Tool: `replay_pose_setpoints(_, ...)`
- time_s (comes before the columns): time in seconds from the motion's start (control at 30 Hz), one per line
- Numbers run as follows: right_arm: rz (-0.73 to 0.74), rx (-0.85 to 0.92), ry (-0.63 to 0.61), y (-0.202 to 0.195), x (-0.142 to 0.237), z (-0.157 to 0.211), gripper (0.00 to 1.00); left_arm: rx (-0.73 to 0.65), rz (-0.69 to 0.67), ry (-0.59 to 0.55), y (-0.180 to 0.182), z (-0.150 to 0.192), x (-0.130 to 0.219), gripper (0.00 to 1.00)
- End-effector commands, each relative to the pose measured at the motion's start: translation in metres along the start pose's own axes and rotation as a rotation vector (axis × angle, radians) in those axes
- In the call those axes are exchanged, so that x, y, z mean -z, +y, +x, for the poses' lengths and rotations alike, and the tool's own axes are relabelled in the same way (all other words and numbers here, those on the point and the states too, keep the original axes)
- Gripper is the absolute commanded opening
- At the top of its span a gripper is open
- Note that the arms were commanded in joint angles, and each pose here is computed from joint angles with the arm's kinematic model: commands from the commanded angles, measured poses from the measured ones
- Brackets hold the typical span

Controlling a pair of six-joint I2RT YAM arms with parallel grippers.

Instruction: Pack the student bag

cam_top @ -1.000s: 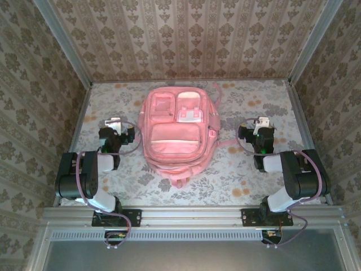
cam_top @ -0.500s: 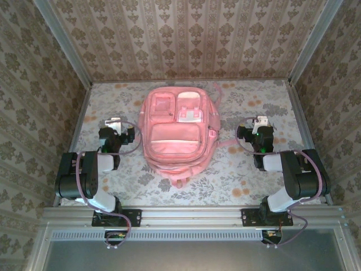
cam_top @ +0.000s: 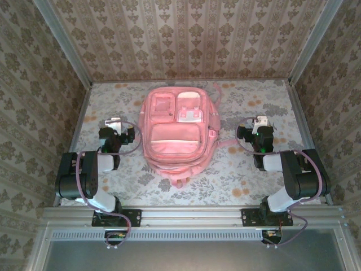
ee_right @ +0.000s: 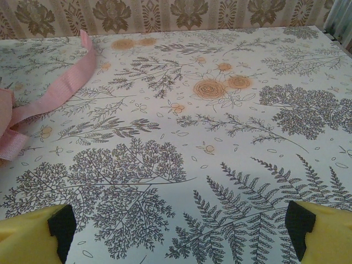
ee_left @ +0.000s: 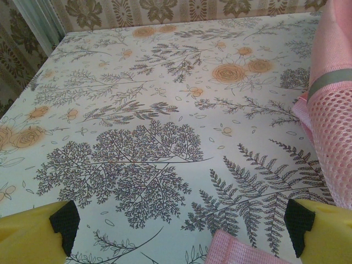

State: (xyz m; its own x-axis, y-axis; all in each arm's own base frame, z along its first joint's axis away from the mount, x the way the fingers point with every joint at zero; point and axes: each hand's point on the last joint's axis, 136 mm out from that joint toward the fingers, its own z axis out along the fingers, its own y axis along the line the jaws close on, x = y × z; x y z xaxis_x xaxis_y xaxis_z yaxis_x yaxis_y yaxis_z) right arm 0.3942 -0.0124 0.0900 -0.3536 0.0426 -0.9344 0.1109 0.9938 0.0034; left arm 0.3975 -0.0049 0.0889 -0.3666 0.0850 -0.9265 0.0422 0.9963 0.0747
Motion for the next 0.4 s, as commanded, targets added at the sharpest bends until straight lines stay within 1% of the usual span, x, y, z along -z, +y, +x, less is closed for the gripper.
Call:
replay_pose_setpoints(0.0,-0.016,0.014,-0.019,0.0045,-0.0011,-0.0097,1.0,-0.02,0.007,-0.014,-0.0018,-0.0059,-0.0005,1.0)
replay_pose_setpoints(0.37,-0.016,0.015,-0.019,0.0045,-0.0009,-0.0095,1.0,-0.02,0.008,-0.012,-0.0019,-0.0052,-0.0007,1.0)
